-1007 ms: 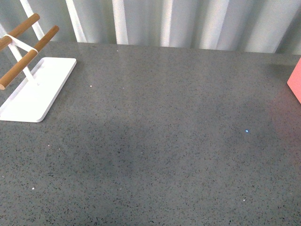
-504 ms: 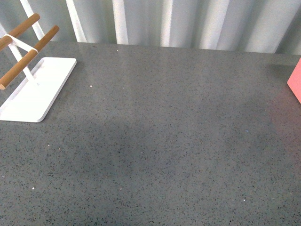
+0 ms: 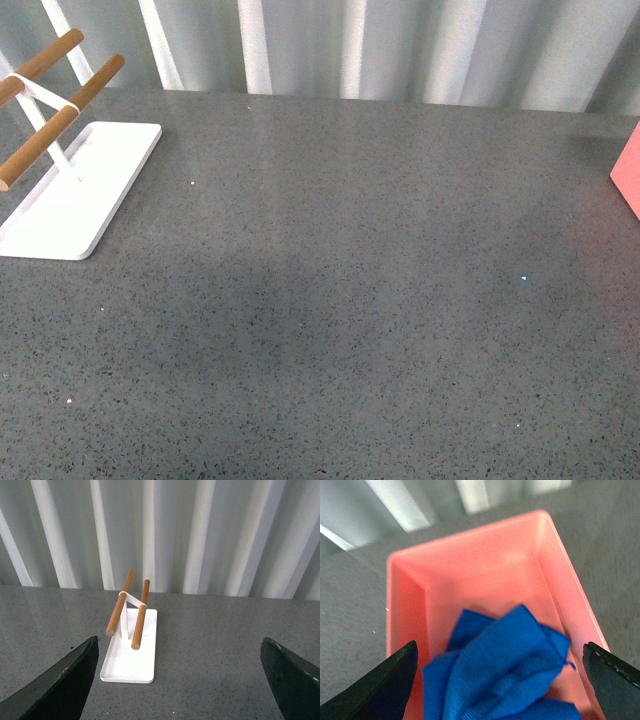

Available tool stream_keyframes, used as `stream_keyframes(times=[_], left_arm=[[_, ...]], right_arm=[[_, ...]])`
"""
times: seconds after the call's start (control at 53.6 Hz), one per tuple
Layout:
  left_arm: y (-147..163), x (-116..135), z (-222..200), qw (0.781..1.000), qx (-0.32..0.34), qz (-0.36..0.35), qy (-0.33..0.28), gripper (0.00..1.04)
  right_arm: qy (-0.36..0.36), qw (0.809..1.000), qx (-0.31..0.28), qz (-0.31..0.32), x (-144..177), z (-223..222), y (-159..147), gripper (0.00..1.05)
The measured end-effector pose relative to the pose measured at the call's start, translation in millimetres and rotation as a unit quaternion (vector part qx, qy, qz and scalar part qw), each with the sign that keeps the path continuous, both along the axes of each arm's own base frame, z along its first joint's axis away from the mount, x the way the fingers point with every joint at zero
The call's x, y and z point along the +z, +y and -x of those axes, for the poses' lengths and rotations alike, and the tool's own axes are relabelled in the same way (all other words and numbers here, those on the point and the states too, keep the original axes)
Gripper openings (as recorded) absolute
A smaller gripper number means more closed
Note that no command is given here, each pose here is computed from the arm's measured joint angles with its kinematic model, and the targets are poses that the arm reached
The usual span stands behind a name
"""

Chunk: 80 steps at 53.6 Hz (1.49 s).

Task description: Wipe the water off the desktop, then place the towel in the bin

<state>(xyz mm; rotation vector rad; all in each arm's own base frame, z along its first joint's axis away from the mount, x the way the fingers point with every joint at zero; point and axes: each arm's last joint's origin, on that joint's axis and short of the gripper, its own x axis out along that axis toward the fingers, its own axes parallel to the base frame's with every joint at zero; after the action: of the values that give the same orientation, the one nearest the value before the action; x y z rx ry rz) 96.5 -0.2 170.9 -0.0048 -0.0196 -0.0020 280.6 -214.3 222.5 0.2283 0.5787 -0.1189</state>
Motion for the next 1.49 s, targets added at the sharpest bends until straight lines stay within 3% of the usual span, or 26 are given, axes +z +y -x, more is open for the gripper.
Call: stream_keyframes(times=[0.149,0.317,0.466,0.56,0.597,0.653,0.727,0.839,0.933,1.101,1.492], left_arm=[[0.0,0.0,0.0,1.000,0.000,0.000,0.000,0.98],[0.0,0.0,0.0,1.000,0.000,0.000,0.000,0.98],[0.0,0.0,0.0,1.000,0.000,0.000,0.000,0.98],[0.0,0.0,0.0,1.000,0.000,0.000,0.000,0.98],[0.0,0.0,0.0,1.000,0.000,0.000,0.000,0.98],[0.0,0.0,0.0,1.000,0.000,0.000,0.000,0.98],[0.0,0.0,0.0,1.000,0.000,0.000,0.000,0.98],[0.0,0.0,0.0,1.000,0.000,0.000,0.000,0.98],[0.0,0.0,0.0,1.000,0.000,0.000,0.000,0.98],[0.0,0.0,0.0,1.000,0.000,0.000,0.000,0.98],[0.0,0.0,0.0,1.000,0.000,0.000,0.000,0.98]], right_arm=[[-0.086,0.992,0.065,0.061,50.0,10.4,43.0,0.98],[-0.146,0.964,0.196,0.100,84.9,39.6,116.8,0.98],[-0.147,0.931,0.310,0.126,74.7,76.2,177.8,0.98],[-0.146,0.918,0.342,0.140,68.1,91.8,193.5,0.98],[-0.163,0.927,0.294,0.165,63.7,94.3,197.3,0.92],[-0.232,0.942,0.156,0.186,51.5,102.4,200.9,0.78],[-0.274,0.943,0.084,0.169,41.0,110.7,201.4,0.66],[-0.284,0.947,0.051,0.144,23.7,119.6,207.1,0.48],[-0.279,0.950,0.068,0.126,5.3,126.6,214.0,0.28],[-0.280,0.950,0.065,0.122,-9.3,136.1,214.2,0.03],[-0.283,0.950,0.063,0.120,-32.1,152.0,214.2,0.03]])
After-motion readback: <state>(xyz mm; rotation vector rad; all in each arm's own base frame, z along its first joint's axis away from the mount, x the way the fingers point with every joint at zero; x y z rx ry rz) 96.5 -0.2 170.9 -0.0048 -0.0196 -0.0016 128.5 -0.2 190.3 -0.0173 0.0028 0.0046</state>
